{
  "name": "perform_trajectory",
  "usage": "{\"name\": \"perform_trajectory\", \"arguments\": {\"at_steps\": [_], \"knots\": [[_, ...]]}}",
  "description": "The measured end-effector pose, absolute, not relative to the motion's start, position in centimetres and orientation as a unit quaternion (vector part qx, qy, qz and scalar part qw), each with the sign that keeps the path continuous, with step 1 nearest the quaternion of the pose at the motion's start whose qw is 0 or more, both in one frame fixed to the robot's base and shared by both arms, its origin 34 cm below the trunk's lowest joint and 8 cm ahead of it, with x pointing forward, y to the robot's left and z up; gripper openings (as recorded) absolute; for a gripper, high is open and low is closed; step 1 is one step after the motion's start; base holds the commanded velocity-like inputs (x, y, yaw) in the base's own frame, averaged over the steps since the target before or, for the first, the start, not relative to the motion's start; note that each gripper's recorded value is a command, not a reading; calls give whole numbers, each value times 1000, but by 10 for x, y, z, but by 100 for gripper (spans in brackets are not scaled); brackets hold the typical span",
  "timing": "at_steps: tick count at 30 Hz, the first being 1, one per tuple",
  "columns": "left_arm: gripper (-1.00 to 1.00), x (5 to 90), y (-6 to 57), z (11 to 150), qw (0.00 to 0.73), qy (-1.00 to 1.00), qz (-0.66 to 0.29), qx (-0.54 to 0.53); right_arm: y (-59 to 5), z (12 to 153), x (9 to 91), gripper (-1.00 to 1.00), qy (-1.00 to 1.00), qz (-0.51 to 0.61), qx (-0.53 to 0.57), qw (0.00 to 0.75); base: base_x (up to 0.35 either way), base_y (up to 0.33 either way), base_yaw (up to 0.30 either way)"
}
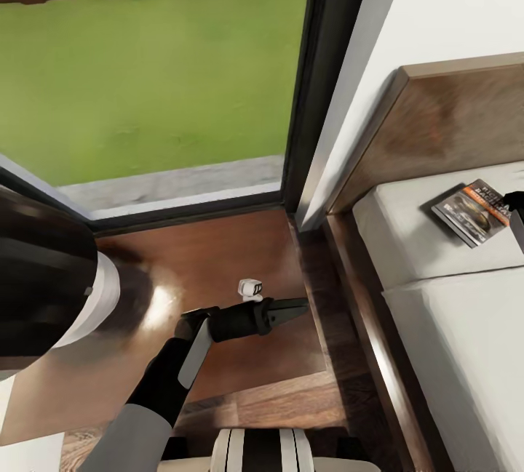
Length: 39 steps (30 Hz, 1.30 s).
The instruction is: In the bedroom, move the book from the bed onto either nightstand, and place the two sandals side by side next to the bed.
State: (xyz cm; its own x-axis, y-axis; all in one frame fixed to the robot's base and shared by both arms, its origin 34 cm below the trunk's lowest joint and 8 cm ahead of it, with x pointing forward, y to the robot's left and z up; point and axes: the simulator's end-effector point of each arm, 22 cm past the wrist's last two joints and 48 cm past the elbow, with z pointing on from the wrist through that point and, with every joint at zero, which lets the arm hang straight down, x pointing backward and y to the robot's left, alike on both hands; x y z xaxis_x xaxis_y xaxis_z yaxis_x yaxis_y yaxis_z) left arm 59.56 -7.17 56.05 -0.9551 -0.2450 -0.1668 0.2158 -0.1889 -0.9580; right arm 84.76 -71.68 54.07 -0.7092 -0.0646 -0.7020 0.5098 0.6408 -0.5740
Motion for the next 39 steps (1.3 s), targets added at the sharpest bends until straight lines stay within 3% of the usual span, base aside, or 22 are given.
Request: {"name": "perform_trajectory", "arguments": {"at_steps": [39], "knots": [[100,595,-72,561,149,619,-771,-12,-717,538,845,100,834,-402,134,354,16,0,0]]}}
